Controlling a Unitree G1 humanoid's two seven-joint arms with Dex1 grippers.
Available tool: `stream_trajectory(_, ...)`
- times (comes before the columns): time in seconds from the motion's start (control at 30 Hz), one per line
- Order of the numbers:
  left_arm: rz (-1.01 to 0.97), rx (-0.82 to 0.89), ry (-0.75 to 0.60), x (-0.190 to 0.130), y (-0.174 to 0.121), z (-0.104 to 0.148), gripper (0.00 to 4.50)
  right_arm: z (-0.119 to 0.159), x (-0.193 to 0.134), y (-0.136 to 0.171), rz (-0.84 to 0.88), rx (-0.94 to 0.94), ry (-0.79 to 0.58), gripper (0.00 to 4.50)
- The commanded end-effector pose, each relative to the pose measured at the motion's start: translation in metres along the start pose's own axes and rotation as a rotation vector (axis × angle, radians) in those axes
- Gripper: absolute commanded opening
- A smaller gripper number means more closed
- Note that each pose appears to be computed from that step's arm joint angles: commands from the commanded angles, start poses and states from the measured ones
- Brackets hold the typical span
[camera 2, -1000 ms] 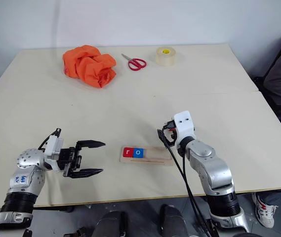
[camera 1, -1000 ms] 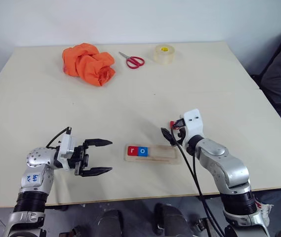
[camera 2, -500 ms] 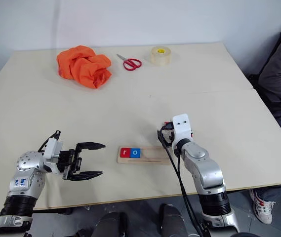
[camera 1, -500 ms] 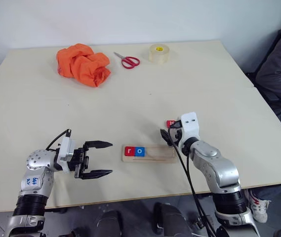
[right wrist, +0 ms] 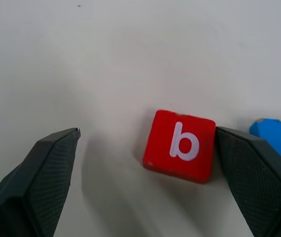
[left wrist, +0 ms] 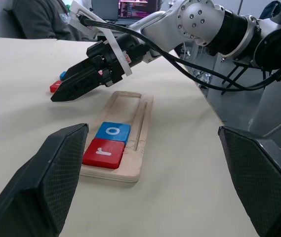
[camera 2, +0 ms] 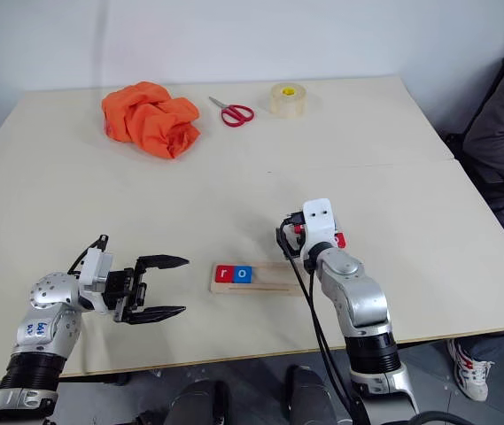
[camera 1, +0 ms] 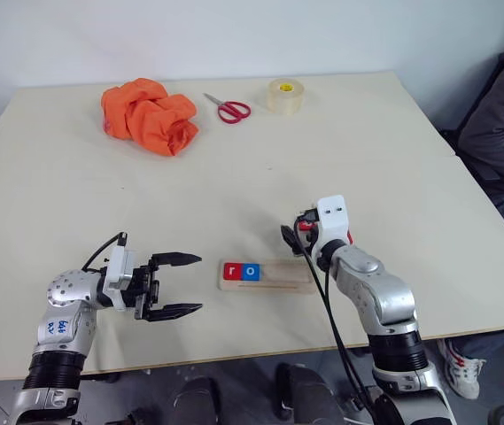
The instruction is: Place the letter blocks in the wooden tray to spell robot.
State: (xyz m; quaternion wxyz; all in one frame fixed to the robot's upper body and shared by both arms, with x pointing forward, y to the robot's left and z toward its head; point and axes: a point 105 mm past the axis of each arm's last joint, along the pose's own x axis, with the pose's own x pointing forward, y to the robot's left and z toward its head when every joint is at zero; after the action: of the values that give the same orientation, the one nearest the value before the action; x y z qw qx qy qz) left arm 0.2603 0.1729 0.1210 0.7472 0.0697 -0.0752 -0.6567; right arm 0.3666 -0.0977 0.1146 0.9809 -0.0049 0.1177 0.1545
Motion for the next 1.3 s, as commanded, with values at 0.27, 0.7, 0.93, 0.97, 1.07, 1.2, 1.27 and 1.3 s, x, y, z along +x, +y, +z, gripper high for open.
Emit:
stream_trajectory(0.27,0.014,0.043,-0.012,-0.003,0.000,0.009,4.47,-0.001,0.000,0.003,-0.099,0.020,0.012,4.50)
stream_trajectory(0.7,-0.023,0.019,-0.012,-0.005,0.000,0.006,4.50,0.031,-0.010,-0.002,-0.094,-0.042,-0.105,1.46)
stream_trajectory(0.93,-0.040,0.004,0.002,-0.012,0.000,0.002,4.50,0.058,-0.043,-0.009,-0.078,-0.063,-0.161,1.46)
stream_trajectory(0.97,-0.038,0.003,0.007,-0.013,0.002,0.001,4.50,0.055,-0.052,-0.012,-0.093,-0.063,-0.146,1.46)
stream_trajectory(1.07,-0.030,0.008,0.011,-0.015,0.007,0.002,4.50,0.041,-0.071,-0.014,-0.128,-0.040,-0.089,1.46)
stream_trajectory(1.2,-0.027,0.014,0.011,-0.014,0.012,0.002,4.50,0.012,-0.094,-0.012,-0.154,0.051,0.012,1.46)
stream_trajectory(1.27,-0.035,0.012,0.010,-0.013,0.013,0.001,4.50,0.002,-0.098,-0.014,-0.179,0.096,0.049,1.46)
stream_trajectory(1.3,-0.040,0.012,0.010,-0.012,0.013,0.001,4.50,-0.002,-0.099,-0.016,-0.192,0.106,0.061,1.46)
